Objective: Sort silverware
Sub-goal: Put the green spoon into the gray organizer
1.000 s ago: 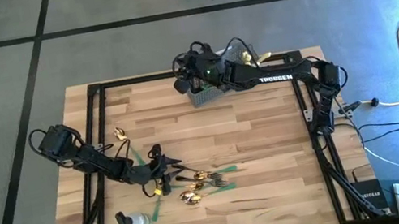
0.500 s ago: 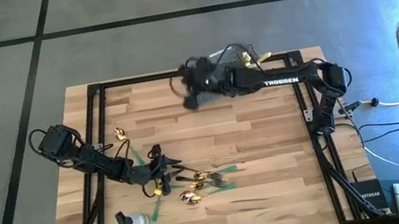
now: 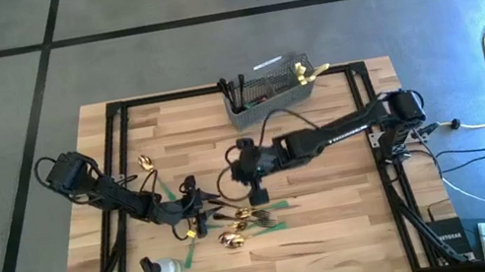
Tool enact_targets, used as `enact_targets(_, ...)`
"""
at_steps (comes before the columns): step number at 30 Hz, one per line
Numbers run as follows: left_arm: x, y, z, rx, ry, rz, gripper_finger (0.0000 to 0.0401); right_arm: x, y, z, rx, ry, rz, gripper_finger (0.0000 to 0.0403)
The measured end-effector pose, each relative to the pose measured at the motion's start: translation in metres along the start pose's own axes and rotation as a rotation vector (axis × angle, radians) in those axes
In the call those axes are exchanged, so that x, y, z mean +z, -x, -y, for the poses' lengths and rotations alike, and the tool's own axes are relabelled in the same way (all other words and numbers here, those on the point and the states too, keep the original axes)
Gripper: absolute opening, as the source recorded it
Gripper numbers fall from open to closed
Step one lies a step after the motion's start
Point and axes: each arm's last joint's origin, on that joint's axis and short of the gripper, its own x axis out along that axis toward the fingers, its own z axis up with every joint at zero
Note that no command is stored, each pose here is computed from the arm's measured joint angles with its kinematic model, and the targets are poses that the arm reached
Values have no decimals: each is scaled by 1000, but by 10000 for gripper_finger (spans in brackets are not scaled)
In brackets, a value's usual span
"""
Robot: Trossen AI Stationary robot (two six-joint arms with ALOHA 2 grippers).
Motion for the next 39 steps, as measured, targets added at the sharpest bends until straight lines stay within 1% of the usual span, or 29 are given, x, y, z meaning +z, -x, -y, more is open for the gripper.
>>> enact_targets(2, 0, 0, 0, 2, 5, 1, 141, -10, -12, -5, 19, -4, -34, 8)
enact_targets(5, 0, 1, 1, -4, 6, 0, 141, -35, -28, -8, 39, -29, -158, 8)
enact_targets(7, 0, 1, 1, -5, 5, 0, 141, -52, -33, -11, 96, -51, -214, 8)
enact_targets(9, -1, 1, 1, -4, 0, -3, 141, -64, -36, -16, 166, -83, -231, 8)
enact_targets(11, 0, 1, 1, -4, -3, -2, 141, -72, -38, -22, 191, -106, -234, 8)
enact_targets(14, 0, 1, 1, 1, -3, -1, 141, -74, -40, -32, 232, -123, -183, 8)
enact_targets(16, 0, 1, 1, 2, -3, 0, 141, -76, -40, -41, 274, -129, -173, 8)
enact_targets(18, 0, 1, 1, 2, -3, 0, 141, -76, -38, -51, 289, -115, -172, 8)
enact_targets(22, 0, 1, 1, 3, -3, 0, 141, -80, -42, -65, 262, -59, -184, 8)
enact_targets(26, 0, 1, 1, 4, 2, 2, 141, -82, -54, -66, 263, -68, -141, 8)
enact_targets(28, 0, 1, 1, 6, 3, 4, 141, -86, -62, -67, 256, -69, -151, 9)
enact_targets(31, 0, 1, 1, 8, 3, 3, 141, -88, -67, -65, 244, -74, -146, 26)
enact_targets(36, 0, 1, 1, 11, -3, 2, 141, -86, -68, -66, 247, -81, -113, 85)
enact_targets(39, -1, 1, 1, 12, -3, -1, 141, -86, -68, -66, 248, -97, -119, 111)
